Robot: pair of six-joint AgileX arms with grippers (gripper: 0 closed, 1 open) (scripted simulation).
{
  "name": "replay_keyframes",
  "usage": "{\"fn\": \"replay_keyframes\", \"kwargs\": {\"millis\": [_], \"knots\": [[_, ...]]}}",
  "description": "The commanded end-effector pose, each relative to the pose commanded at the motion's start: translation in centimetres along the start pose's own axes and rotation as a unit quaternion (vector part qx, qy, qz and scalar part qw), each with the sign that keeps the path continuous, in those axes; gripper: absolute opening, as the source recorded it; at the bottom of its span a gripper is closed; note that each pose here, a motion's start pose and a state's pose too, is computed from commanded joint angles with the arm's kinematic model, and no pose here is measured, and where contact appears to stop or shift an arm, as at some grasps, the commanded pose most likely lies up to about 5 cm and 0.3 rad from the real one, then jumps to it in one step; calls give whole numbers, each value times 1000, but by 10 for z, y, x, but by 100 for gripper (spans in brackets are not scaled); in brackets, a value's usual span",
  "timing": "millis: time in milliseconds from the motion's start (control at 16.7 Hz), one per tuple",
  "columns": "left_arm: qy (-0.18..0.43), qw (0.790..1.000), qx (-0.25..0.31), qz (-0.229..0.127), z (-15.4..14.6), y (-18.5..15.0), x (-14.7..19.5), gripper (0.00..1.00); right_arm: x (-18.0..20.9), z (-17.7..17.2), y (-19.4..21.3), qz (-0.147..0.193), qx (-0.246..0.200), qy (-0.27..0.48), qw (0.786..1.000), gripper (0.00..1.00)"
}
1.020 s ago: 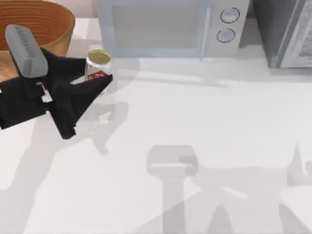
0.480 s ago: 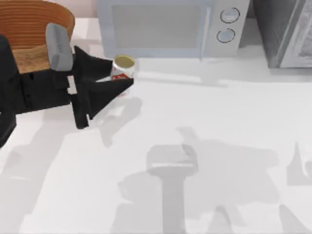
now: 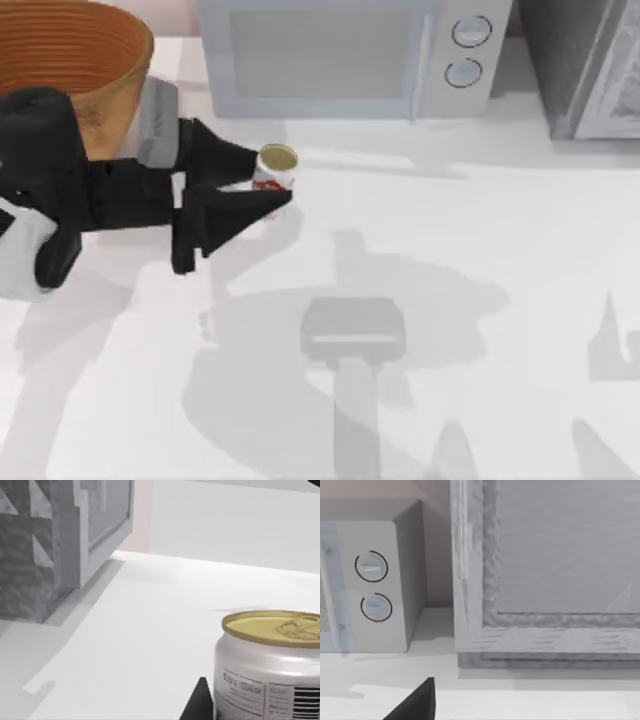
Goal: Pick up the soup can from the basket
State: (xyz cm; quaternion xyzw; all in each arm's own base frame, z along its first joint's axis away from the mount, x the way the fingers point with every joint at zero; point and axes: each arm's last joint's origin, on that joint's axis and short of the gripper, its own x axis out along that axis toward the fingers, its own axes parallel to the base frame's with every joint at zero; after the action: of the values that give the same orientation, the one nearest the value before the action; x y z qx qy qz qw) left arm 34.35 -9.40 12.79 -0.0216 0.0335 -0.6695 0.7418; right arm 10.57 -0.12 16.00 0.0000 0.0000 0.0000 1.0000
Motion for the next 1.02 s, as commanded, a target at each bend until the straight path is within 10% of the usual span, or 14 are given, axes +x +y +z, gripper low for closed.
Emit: {"fn": "replay_keyframes", "kwargs": {"millis": [1020], "knots": [[-8, 997, 39, -61, -107, 48, -6, 0, 0, 0, 0, 0, 0, 0, 1000, 100]]}}
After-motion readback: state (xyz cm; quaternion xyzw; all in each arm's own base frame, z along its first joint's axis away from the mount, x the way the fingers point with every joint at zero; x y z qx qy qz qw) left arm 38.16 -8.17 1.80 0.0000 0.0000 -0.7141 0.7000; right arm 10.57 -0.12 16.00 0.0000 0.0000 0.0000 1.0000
